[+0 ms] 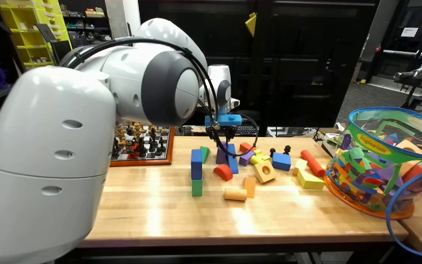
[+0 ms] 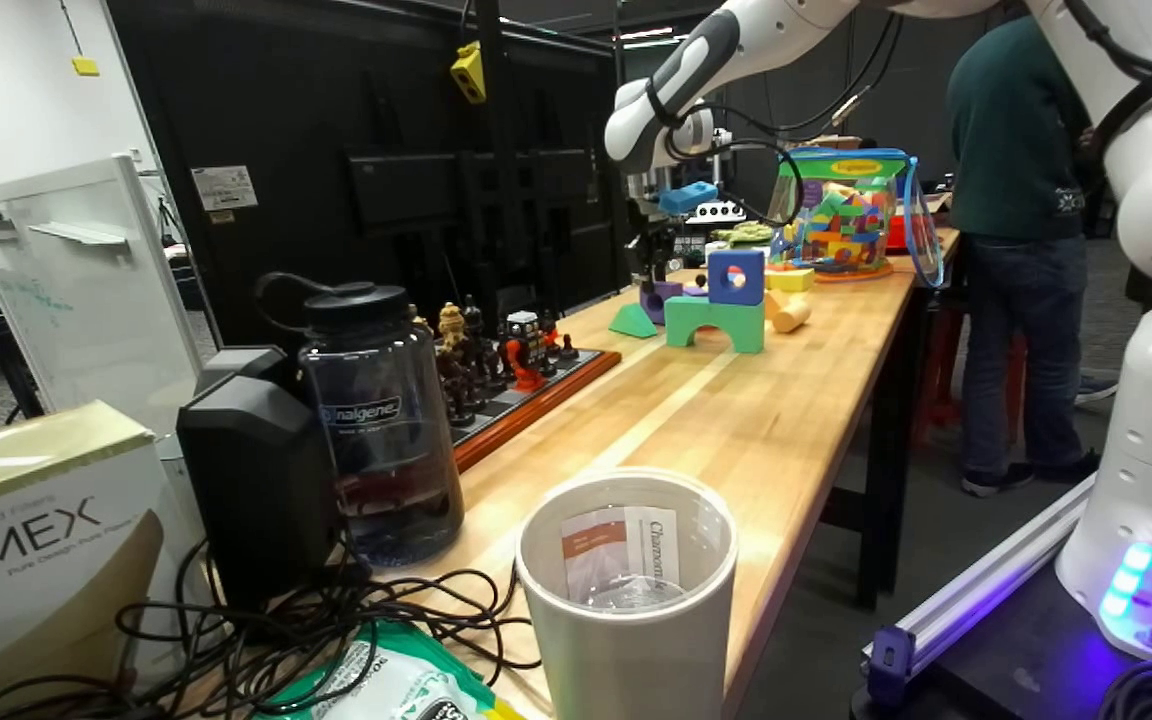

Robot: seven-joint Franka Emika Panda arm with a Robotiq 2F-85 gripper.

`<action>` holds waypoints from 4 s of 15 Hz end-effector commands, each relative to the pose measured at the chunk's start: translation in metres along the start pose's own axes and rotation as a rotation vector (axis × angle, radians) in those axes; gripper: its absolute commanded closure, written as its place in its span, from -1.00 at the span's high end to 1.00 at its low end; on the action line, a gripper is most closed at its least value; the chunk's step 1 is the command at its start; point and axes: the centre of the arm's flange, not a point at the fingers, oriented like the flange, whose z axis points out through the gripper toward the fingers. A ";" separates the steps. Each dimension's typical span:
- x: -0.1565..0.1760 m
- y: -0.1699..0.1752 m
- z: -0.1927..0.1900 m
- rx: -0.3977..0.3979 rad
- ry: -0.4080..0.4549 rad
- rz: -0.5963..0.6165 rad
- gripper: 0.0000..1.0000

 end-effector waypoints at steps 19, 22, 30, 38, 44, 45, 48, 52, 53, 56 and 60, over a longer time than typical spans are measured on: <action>-0.035 -0.030 -0.034 -0.054 0.108 0.027 -0.68; -0.043 -0.037 -0.036 -0.061 0.114 0.018 -0.68; -0.062 -0.045 -0.069 -0.086 0.147 0.026 -0.68; -0.087 -0.058 -0.105 -0.123 0.204 0.014 -0.68; -0.106 -0.074 -0.101 -0.144 0.225 -0.001 -0.68; -0.109 -0.078 -0.101 -0.150 0.228 -0.001 -0.68; -0.116 -0.089 -0.099 -0.163 0.229 -0.011 -0.68; -0.123 -0.100 -0.107 -0.178 0.237 -0.015 -0.68; -0.125 -0.101 -0.112 -0.176 0.244 -0.012 -0.68; -0.131 -0.106 -0.125 -0.183 0.269 -0.009 -0.68; -0.137 -0.111 -0.134 -0.189 0.285 -0.013 -0.68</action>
